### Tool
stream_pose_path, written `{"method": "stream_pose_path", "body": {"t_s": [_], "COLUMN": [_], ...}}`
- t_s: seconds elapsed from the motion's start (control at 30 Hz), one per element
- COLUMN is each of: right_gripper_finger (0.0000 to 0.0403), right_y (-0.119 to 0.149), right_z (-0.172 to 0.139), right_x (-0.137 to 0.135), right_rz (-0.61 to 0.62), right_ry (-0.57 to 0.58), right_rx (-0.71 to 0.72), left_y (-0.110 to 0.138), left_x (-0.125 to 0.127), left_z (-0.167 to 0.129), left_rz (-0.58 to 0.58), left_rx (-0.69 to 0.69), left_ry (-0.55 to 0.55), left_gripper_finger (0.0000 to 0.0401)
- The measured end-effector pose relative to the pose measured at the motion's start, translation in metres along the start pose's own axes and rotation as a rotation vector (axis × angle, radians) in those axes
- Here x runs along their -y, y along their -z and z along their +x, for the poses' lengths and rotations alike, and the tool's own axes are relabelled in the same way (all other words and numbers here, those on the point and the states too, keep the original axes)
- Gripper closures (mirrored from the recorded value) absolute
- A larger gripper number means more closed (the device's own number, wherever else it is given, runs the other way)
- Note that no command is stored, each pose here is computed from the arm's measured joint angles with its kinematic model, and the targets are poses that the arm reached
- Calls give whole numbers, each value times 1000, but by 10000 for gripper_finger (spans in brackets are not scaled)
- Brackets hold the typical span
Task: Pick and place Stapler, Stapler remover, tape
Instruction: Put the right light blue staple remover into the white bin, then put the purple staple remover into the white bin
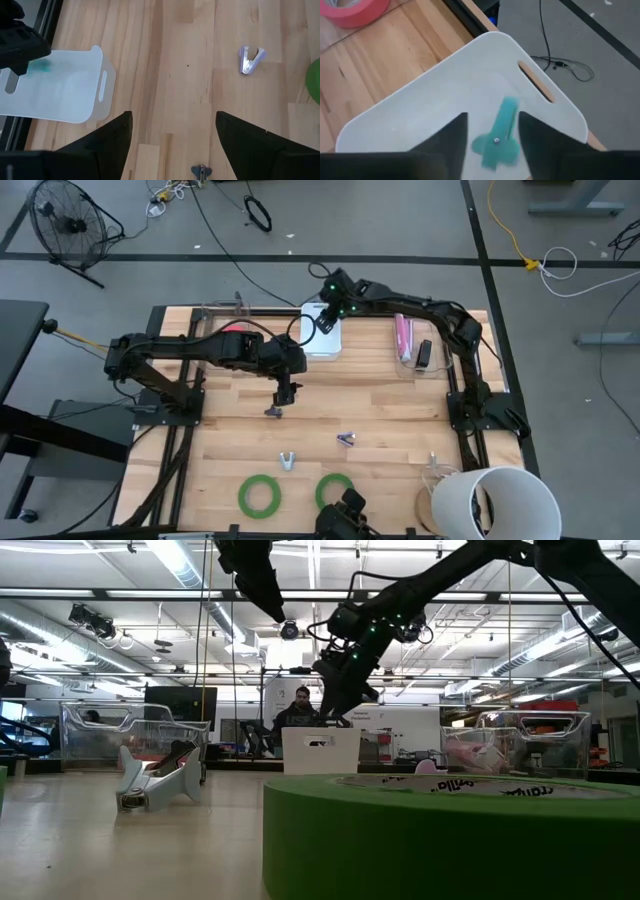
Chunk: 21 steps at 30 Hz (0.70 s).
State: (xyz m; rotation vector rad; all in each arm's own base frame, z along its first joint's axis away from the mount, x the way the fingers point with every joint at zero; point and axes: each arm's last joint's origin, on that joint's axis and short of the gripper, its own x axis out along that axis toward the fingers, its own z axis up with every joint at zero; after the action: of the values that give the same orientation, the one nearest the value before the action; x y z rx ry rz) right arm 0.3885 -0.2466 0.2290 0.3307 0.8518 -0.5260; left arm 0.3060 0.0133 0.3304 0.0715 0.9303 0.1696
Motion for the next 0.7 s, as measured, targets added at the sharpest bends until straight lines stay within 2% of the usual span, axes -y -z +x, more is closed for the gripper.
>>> {"method": "stream_pose_path", "body": {"t_s": [0.17,0.4,0.6,0.7], "right_gripper_finger": [158,140,139,144], "right_y": [0,0,3,6], "right_z": [0,0,-2,-9], "right_x": [0,-1,-10,-23], "right_rz": [2,14,35,4], "right_ry": [0,-18,-228,-310], "right_rx": [1,1,-46,-89], "left_y": [1,2,7,12], "left_x": [0,0,0,0], "left_z": [0,0,0,-1], "left_rz": [2,4,12,-5], "left_rx": [-9,-19,-76,-124], "left_ry": [0,0,1,0], "left_gripper_finger": [110,110,110,110]}}
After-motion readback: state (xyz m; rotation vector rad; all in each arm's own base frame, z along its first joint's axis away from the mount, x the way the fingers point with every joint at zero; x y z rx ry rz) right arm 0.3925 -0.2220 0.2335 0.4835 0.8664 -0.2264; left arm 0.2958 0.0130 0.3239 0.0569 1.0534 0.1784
